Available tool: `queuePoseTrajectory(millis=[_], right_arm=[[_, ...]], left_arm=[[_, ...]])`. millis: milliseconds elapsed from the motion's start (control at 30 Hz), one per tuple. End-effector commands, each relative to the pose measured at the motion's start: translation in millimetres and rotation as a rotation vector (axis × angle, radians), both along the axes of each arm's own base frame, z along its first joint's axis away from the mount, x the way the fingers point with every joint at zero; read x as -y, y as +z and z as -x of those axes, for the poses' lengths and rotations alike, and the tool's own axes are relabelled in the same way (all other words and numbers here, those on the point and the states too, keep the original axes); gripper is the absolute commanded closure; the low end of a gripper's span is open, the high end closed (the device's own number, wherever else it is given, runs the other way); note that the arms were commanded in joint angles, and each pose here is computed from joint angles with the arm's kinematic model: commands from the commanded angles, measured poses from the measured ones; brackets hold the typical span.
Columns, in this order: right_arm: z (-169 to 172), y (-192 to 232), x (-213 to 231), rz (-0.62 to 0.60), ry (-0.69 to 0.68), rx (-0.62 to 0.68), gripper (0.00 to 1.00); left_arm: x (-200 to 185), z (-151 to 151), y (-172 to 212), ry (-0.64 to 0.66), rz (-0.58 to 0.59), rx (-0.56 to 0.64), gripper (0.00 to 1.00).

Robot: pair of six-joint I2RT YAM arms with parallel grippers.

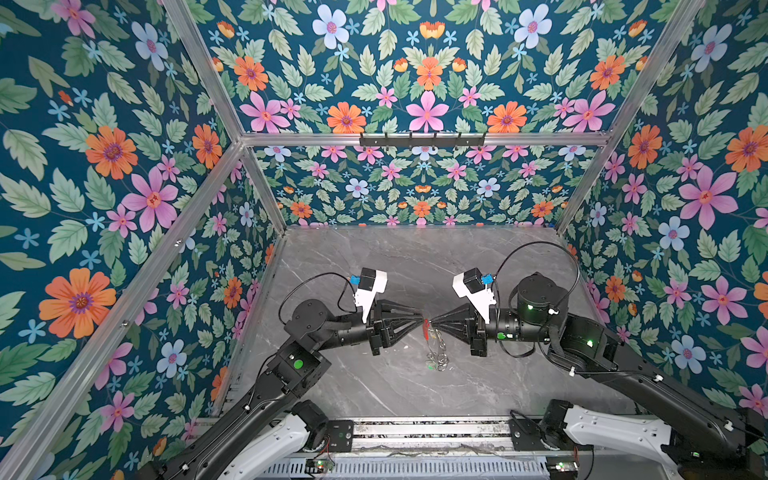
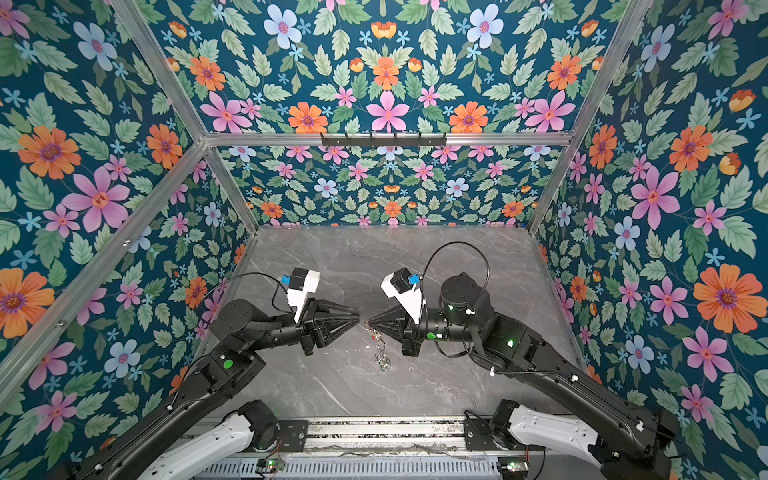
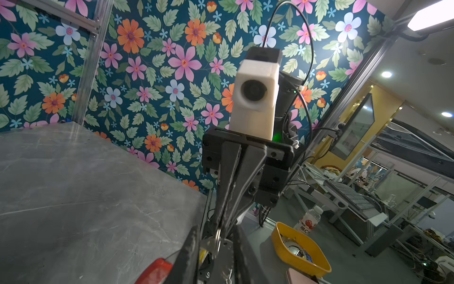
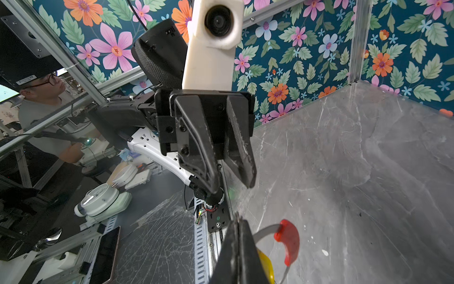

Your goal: Remove the keys from the keyring

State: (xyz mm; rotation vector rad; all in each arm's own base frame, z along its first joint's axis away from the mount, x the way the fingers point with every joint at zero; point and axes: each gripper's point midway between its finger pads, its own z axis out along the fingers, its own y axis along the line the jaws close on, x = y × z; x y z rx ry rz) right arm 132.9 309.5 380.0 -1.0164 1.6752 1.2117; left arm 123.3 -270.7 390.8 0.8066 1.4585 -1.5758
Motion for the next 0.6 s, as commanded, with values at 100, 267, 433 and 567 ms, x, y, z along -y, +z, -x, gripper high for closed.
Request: queuePoseTrajectory(millis=[100, 267, 433, 567], right_arm=[[-2, 2, -1, 0.002, -0.004, 0.020, 1.00], [-6, 2, -3, 0.008, -0.014, 0.017, 1.00], [-8, 1, -4, 0.013, -0.025, 0.016, 1.00], [-10, 0, -4, 0.019, -0.033, 0.016, 1.00]], left_arm=[[4, 6, -14, -0.052, -0.071, -0.032, 0.78], [5, 7, -15, -0.064, -0.075, -0.035, 0.81], [7, 7, -16, -0.079, -0.080, -0.039, 0.83], [7, 8, -16, -0.086, -0.081, -0.039, 0.86]])
